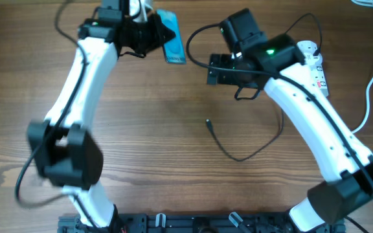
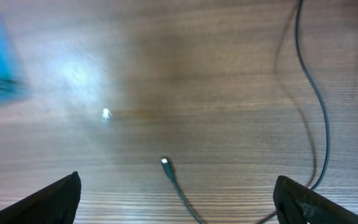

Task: Plug charger to phone and switch on socket

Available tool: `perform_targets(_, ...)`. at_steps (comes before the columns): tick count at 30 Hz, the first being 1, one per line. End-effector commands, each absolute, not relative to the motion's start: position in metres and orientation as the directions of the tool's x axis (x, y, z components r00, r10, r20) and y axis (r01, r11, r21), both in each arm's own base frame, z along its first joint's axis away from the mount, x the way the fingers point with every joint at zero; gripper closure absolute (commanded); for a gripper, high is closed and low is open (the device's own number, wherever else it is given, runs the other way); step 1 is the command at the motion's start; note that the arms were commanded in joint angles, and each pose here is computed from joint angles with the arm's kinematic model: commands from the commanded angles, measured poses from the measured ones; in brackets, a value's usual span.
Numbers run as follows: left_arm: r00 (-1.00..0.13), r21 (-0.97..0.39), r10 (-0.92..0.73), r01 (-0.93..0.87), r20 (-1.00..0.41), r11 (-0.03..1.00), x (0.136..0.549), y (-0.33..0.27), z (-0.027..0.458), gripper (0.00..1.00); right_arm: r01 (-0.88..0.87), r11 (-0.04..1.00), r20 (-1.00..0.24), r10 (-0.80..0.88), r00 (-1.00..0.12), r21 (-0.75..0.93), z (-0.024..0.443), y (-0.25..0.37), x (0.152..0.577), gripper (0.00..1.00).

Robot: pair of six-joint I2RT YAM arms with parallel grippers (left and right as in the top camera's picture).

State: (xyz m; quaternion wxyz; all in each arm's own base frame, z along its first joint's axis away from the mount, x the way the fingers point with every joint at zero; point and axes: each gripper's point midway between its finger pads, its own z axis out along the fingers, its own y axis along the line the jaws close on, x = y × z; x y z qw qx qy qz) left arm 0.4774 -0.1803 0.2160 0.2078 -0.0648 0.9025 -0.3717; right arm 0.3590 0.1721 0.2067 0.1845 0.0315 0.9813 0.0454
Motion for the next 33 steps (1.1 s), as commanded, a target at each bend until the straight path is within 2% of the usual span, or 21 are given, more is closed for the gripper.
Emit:
perform_targets(1, -0.821, -0.540, -0.285, 0.033, -0.494, 0.841, 0.477, -0.147, 0.247, 0.96, -0.067, 0.994, -0.251, -0.043, -0.967, 0.086, 0.162, 0.183, 0.348, 0.00)
perform_targets(3, -0.850, -0.523, -0.287, -0.016, -0.441, 0.852, 0.465, -0.140, 0.236, 0.96, -0.220, 0.971, -0.214, -0.196, -0.957, 0.096, 0.133, 0.193, 0.340, 0.01)
perform_targets(5, -0.864, -0.505, -0.285, -0.041, -0.416, 0.862, 0.460, -0.136, 0.228, 0.96, -0.252, 0.960, -0.166, -0.231, -0.959, 0.124, 0.108, 0.196, 0.329, 0.04)
perform_targets(8, -0.861, -0.474, -0.281, -0.054, -0.423, 0.879, 0.460, -0.133, 0.225, 0.96, -0.326, 0.924, -0.105, -0.311, -0.945, 0.197, 0.076, 0.205, 0.307, 0.18)
perform_targets(9, -0.858, -0.469, -0.280, -0.053, -0.429, 0.882, 0.460, -0.133, 0.225, 0.96, -0.340, 0.918, -0.098, -0.326, -0.940, 0.204, 0.068, 0.206, 0.303, 0.26)
perform_targets(11, -0.856, -0.458, -0.279, -0.055, -0.436, 0.887, 0.461, -0.133, 0.225, 0.96, -0.343, 0.922, -0.075, -0.335, -0.939, 0.180, 0.050, 0.202, 0.295, 0.36)
perform_targets(13, -0.856, -0.458, -0.278, -0.055, -0.436, 0.887, 0.461, -0.133, 0.225, 0.96, -0.348, 0.924, -0.057, -0.343, -0.938, 0.161, 0.035, 0.200, 0.289, 0.39)
perform_targets(16, -0.856, -0.459, -0.278, -0.055, -0.435, 0.887, 0.461, -0.133, 0.225, 0.96, -0.353, 0.927, -0.036, -0.351, -0.935, 0.128, 0.021, 0.196, 0.285, 0.49)
perform_targets(19, -0.856, -0.459, -0.278, -0.055, -0.436, 0.887, 0.461, -0.133, 0.225, 0.96, -0.372, 0.923, -0.030, -0.371, -0.928, 0.103, 0.014, 0.200, 0.283, 0.51)
perform_targets(22, -0.856, -0.459, -0.278, -0.055, -0.436, 0.887, 0.461, -0.133, 0.225, 0.96, -0.381, 0.925, -0.014, -0.381, -0.924, -0.003, 0.002, 0.195, 0.281, 0.51)
perform_targets(26, -0.856, -0.458, -0.278, -0.056, -0.435, 0.887, 0.461, -0.133, 0.225, 0.96, -0.417, 0.909, 0.018, -0.416, -0.909, -0.019, -0.014, 0.204, 0.272, 0.52)
perform_targets(33, -0.856, -0.458, -0.279, -0.055, -0.436, 0.887, 0.461, -0.133, 0.225, 0.96, -0.413, 0.907, 0.026, -0.412, -0.911, -0.083, -0.023, 0.198, 0.274, 0.71)
